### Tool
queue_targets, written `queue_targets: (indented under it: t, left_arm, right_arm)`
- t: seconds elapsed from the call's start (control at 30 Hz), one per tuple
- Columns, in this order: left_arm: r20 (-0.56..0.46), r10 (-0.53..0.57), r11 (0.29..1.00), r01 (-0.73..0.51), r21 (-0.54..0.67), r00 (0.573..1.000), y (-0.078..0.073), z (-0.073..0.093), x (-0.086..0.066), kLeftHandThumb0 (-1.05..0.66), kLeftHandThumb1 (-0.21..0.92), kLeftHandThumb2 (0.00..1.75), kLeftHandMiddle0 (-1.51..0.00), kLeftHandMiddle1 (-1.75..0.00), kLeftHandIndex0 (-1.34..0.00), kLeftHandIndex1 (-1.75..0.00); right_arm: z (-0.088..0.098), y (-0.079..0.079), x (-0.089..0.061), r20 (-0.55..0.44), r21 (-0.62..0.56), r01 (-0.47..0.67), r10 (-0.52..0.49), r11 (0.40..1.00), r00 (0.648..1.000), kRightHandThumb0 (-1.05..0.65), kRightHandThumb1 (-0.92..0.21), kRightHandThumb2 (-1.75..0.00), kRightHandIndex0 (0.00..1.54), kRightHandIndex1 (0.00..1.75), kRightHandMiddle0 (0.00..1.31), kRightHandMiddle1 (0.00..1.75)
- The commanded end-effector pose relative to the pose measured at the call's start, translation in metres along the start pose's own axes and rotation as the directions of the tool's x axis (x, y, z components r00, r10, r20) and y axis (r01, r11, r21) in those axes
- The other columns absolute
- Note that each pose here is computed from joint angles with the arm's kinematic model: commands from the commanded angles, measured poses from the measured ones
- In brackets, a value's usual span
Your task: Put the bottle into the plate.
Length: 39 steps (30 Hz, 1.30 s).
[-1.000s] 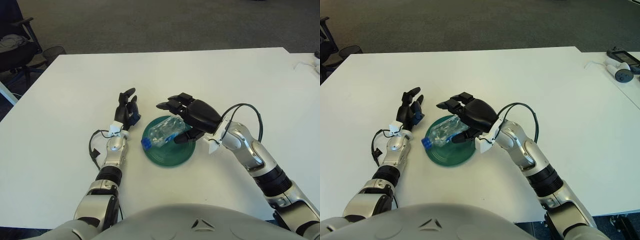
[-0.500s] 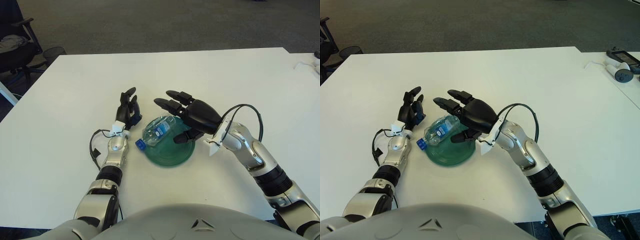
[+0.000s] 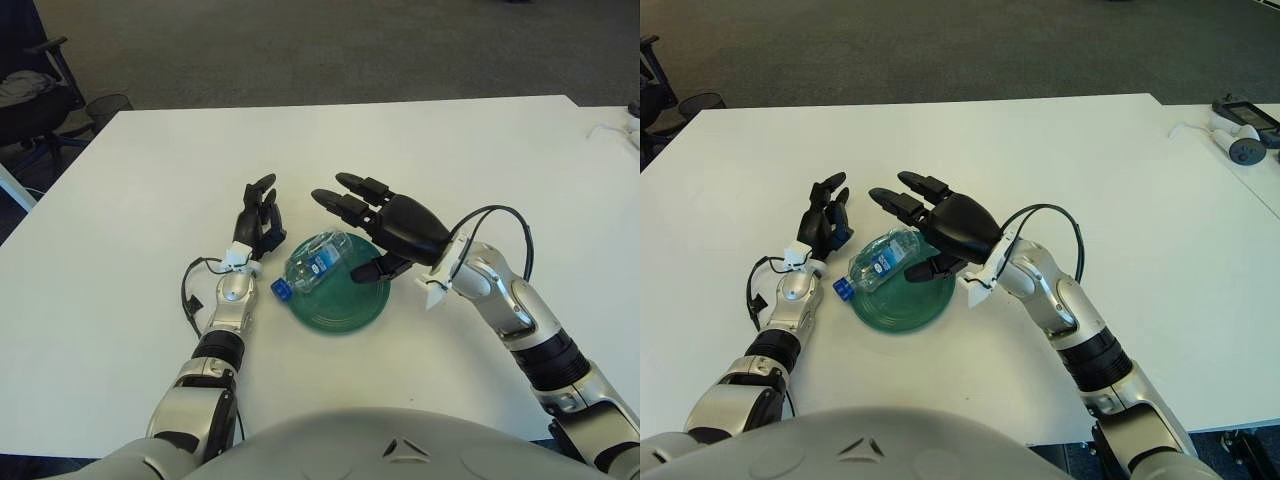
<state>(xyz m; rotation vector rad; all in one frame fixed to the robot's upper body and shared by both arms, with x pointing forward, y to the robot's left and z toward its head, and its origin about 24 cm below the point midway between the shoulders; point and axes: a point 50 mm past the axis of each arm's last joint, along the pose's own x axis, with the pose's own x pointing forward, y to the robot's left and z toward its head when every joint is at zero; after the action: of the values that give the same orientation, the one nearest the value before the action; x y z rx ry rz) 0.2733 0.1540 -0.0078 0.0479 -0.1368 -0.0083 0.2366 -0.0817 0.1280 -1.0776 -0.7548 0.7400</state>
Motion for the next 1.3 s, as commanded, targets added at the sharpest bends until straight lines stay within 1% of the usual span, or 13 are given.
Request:
queue_targets:
  t: [0.0, 0.07, 0.13, 0.23, 0.33, 0.37, 0.43, 0.5, 0.63, 0.73, 0.93, 1.1, 1.27]
  left_arm:
    - [-0.203, 0.017, 1.0, -0.016, 0.006, 0.979, 0.0, -0.038, -0.044, -0.89, 0.92, 0.92, -0.31, 0.0, 0.0, -0.74]
    - [-0.193, 0.023, 1.0, -0.022, 0.004, 0.981, -0.001, -0.035, -0.041, -0.88, 0.92, 0.91, -0.32, -0.01, 0.0, -0.75]
    - [-0.189, 0.03, 1.0, -0.03, 0.006, 0.982, -0.003, -0.032, -0.041, -0.87, 0.92, 0.91, -0.35, -0.02, 0.0, -0.78]
    - [-0.198, 0.034, 0.999, -0.033, 0.008, 0.98, -0.003, -0.031, -0.041, -0.87, 0.92, 0.91, -0.37, -0.03, 0.0, -0.81]
    - [-0.202, 0.037, 0.999, -0.036, 0.007, 0.979, -0.003, -0.03, -0.042, -0.86, 0.92, 0.92, -0.38, -0.04, 0.0, -0.83]
    - [-0.205, 0.04, 0.999, -0.039, 0.007, 0.978, -0.004, -0.03, -0.042, -0.86, 0.92, 0.92, -0.39, -0.04, 0.0, -0.83]
    - [-0.211, 0.044, 0.999, -0.044, 0.007, 0.976, -0.004, -0.029, -0.044, -0.86, 0.92, 0.93, -0.39, -0.04, 0.0, -0.84]
    - [-0.216, 0.047, 0.999, -0.046, 0.008, 0.975, -0.003, -0.029, -0.045, -0.86, 0.92, 0.93, -0.4, -0.04, 0.0, -0.85]
    - [-0.223, 0.052, 0.999, -0.05, 0.017, 0.973, -0.003, -0.028, -0.046, -0.86, 0.92, 0.93, -0.4, -0.04, 0.0, -0.85]
    - [-0.222, 0.053, 0.999, -0.049, 0.024, 0.974, -0.002, -0.027, -0.047, -0.85, 0.92, 0.94, -0.39, -0.04, 0.0, -0.85]
    - [-0.219, 0.048, 0.999, -0.043, 0.026, 0.974, -0.001, -0.026, -0.047, -0.84, 0.92, 0.94, -0.39, -0.04, 0.0, -0.85]
    - [-0.216, 0.044, 0.999, -0.039, 0.028, 0.975, 0.0, -0.025, -0.047, -0.84, 0.92, 0.94, -0.39, -0.04, 0.0, -0.85]
    - [-0.218, 0.042, 0.999, -0.036, 0.028, 0.975, 0.001, -0.025, -0.047, -0.83, 0.92, 0.94, -0.39, -0.04, 0.0, -0.85]
  right_arm:
    - [-0.01, -0.02, -0.001, -0.02, 0.03, 0.094, -0.093, 0.995, 0.995, -1.05, -0.92, -0.71, 0.0, 0.0, 0.0, 0.0]
    - [-0.017, -0.032, -0.001, -0.031, 0.072, 0.141, -0.139, 0.987, 0.99, -1.05, -0.92, -0.69, 0.0, 0.0, 0.0, 0.0]
    - [-0.028, -0.052, -0.007, -0.06, 0.204, 0.235, -0.228, 0.95, 0.972, -1.05, -0.92, -0.66, 0.0, 0.0, 0.0, 0.0]
    - [-0.043, -0.065, -0.024, -0.158, 0.347, 0.396, -0.364, 0.85, 0.918, -1.05, -0.92, -0.62, 0.0, 0.0, 0.0, 0.0]
    - [-0.055, -0.059, -0.025, -0.267, 0.41, 0.549, -0.48, 0.728, 0.836, -1.05, -0.92, -0.51, 0.02, 0.01, 0.02, 0.01]
    - [-0.054, -0.056, -0.024, -0.298, 0.435, 0.621, -0.547, 0.651, 0.782, -1.05, -0.92, -0.5, 0.02, 0.01, 0.02, 0.01]
    - [-0.054, -0.05, -0.025, -0.347, 0.457, 0.711, -0.629, 0.534, 0.696, -1.02, -0.92, -0.46, 0.09, 0.01, 0.01, 0.18]
    - [-0.056, -0.047, -0.027, -0.371, 0.458, 0.747, -0.66, 0.482, 0.653, -0.99, -0.92, -0.44, 0.14, 0.02, 0.0, 0.35]
    - [-0.076, -0.029, -0.039, -0.475, 0.435, 0.819, -0.678, 0.374, 0.561, -0.93, -0.92, -0.47, 0.18, 0.02, 0.0, 0.51]
    - [-0.085, -0.019, -0.042, -0.529, 0.412, 0.851, -0.674, 0.326, 0.515, -0.87, -0.92, -0.55, 0.19, 0.02, 0.0, 0.58]
    - [-0.093, -0.003, -0.046, -0.612, 0.373, 0.885, -0.643, 0.277, 0.459, -0.77, -0.92, -0.69, 0.19, 0.02, 0.0, 0.6]
    - [-0.095, 0.01, -0.049, -0.661, 0.337, 0.902, -0.615, 0.269, 0.43, -0.7, -0.92, -0.76, 0.17, 0.01, 0.0, 0.55]
    - [-0.096, 0.013, -0.05, -0.674, 0.32, 0.908, -0.608, 0.271, 0.419, -0.67, -0.92, -0.78, 0.17, 0.0, 0.0, 0.51]
